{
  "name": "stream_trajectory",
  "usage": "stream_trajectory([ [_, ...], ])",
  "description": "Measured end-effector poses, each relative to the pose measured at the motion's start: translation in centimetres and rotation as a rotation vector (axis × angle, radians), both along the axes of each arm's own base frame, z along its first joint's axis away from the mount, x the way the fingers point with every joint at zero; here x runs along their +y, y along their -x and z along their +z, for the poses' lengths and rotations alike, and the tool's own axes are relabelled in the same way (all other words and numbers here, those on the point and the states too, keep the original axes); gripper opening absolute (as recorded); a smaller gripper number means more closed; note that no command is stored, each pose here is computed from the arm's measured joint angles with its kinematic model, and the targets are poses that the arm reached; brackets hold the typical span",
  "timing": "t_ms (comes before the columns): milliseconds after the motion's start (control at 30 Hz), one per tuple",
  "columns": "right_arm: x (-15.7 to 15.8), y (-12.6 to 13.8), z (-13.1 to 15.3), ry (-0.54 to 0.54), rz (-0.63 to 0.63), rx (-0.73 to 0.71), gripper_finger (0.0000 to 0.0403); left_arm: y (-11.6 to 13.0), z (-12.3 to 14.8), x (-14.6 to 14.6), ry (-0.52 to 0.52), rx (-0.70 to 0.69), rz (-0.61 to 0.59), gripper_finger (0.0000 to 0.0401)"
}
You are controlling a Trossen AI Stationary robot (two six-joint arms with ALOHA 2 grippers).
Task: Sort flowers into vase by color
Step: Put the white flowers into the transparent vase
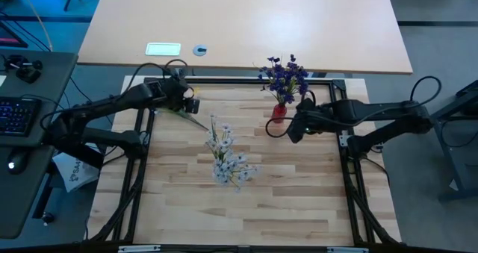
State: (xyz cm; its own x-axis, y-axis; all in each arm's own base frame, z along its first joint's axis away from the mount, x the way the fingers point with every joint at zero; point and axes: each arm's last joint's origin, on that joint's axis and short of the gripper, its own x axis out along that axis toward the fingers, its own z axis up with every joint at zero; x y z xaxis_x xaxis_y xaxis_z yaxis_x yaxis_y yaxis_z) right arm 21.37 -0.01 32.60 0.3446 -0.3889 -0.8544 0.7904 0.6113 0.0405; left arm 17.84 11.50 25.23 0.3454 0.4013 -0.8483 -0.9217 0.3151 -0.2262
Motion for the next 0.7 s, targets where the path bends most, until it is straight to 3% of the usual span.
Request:
stream_trajectory([
  [400, -0.5, 0.6, -2.0, -0.057, -0.019, 0.111, 0.0374, -0.1, -0.2, 0.0, 0.009, -0.019, 0.022, 0.0215],
  [700, -1.2, 1.0, -2.1, -0.076, -0.111, 0.126, 0.0374, 0.3, -0.9, -0.1, 0.045, -0.031, 0.149, 0.0215],
])
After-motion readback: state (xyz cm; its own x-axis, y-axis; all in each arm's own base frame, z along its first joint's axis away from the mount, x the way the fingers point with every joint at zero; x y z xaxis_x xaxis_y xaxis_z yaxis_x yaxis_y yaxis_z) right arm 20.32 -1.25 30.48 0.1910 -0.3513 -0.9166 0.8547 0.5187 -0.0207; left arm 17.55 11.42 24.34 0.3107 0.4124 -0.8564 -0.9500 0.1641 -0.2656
